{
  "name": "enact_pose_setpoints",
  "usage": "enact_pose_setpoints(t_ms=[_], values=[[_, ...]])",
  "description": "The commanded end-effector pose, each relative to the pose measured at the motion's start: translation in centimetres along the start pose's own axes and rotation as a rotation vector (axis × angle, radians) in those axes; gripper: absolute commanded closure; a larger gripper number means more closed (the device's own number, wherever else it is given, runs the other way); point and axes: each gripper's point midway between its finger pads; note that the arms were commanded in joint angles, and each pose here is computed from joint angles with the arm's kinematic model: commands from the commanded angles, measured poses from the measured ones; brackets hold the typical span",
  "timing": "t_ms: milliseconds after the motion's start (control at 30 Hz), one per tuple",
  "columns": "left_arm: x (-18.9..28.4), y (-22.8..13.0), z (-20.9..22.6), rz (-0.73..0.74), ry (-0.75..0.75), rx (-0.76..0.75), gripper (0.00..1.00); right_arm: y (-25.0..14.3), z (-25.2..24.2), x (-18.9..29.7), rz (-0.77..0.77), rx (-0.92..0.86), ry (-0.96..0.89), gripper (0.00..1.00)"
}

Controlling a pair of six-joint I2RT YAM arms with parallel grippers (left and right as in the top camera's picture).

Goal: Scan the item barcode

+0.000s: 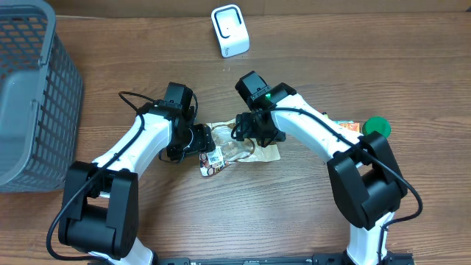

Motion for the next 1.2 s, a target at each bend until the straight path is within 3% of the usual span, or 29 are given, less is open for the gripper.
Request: enact_pose_setpoints(t_ms=[0,400,567,667,767,1167], values=[[-0.2,0.9,0.2,-0.017,0.018,-0.017,0.28,-0.4,0.9,-0.1,0.027,-0.019,0.033,0.18],[-1.1,2.2,0.9,-0.037,0.045,-0.062,0.24,-2.8,4.0,-0.3,0.079,-0.149,0.063,0.08],[-0.5,3.9,1.9,-0.101,0.094,-0.052,0.24,-3.4,7.2,0.0,0.107,-0.119,0.186,0.07],[-0.4,4.7,1.7,-0.131,0.088,-0.065,0.23,-3.5,8.9,0.4,0.126,-0.106,0.27,0.07],[-0.4,5.1,1.5,-0.148,0.08,-0.071,0.24,-3.4,8.9,0.5,0.119,-0.101,0.273,0.16],[0.2,5.7,1.2,-0.163,0.085,-0.098,0.24,1.2,5.9,4.9,-0.108,-0.092,0.204,0.17]])
Point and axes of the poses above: each gripper's point midway between its finger pads, its own x axis back along the fingers, its own z axis along the line the jaws close on, y = z × x, and after that the axes turned 6 degrees about x, right-handed
